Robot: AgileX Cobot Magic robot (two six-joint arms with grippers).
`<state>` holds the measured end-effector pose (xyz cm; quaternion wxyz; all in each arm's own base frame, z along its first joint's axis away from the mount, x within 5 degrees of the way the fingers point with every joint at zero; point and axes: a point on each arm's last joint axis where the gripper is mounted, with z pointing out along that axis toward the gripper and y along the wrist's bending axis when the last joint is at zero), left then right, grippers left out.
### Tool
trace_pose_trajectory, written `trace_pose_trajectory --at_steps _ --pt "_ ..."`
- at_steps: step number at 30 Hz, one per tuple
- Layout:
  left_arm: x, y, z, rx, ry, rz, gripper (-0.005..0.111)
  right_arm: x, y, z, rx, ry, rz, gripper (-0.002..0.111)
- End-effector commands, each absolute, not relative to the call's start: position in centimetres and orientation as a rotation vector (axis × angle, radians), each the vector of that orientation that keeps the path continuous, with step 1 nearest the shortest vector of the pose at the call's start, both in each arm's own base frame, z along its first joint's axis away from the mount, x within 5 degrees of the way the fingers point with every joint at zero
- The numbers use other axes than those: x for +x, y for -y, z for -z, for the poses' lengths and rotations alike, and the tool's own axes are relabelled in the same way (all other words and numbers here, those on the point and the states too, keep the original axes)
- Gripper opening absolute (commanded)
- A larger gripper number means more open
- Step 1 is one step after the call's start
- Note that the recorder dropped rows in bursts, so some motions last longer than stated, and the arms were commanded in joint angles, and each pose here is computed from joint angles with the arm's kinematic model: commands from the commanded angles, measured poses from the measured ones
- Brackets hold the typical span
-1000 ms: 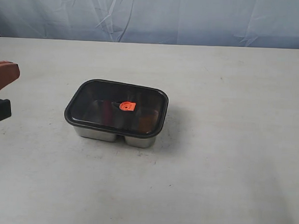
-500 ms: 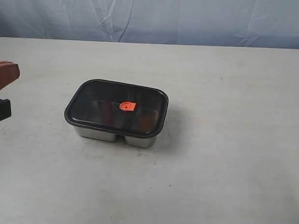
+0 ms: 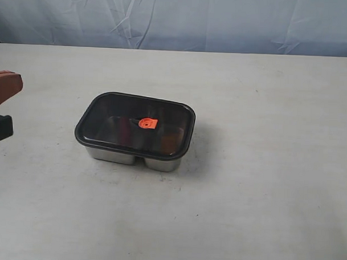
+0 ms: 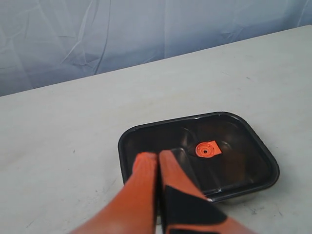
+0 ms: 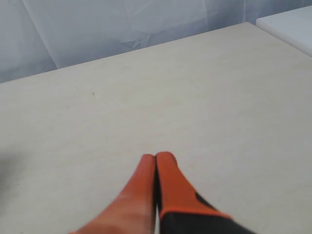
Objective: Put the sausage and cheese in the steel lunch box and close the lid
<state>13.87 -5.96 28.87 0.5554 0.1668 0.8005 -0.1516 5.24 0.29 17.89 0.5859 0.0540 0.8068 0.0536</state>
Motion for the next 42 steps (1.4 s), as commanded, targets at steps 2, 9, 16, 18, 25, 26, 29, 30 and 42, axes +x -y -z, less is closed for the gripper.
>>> trace_pose_trajectory --at_steps 2,9,16,18,25,26,29,30,42 --pt "12.9 5.3 -28.4 0.422 -1.836 0.279 0.0 5.2 -0.2 -17.8 0.123 -1.867 -0.107 -0.001" --pt "8.8 3.5 -26.0 0.621 -1.669 0.041 0.0 5.2 -0.2 -17.8 0.126 -1.867 -0.112 -0.001" --pt "5.6 1.6 -23.0 0.328 -1.59 0.068 0.0 5.2 -0.2 -17.8 0.126 -1.867 -0.112 -0.001" --pt "5.2 1.1 -22.2 0.181 -1.585 0.111 0.0 5.2 -0.2 -17.8 0.126 -1.867 -0.112 -0.001" --pt "5.4 0.7 -19.5 -0.064 -1.74 0.203 0.0 5.2 -0.2 -17.8 0.13 -1.867 -0.119 -0.001" --pt "5.4 0.7 -19.2 -0.07 -1.764 0.205 0.0 5.2 -0.3 -17.8 0.132 -1.867 -0.122 -0.001" --pt "5.4 0.7 -18.5 -0.079 -1.794 0.209 0.0 5.2 -0.3 -17.8 0.132 -1.867 -0.122 -0.001" --pt "5.4 0.7 -18.5 -0.079 -1.794 0.209 0.0 5.2 -0.3 -17.8 0.132 -1.867 -0.122 -0.001" --pt "5.5 0.6 -19.3 -0.078 -1.712 0.195 0.0 5.2 -0.3 -17.8 0.132 -1.867 -0.122 -0.001"
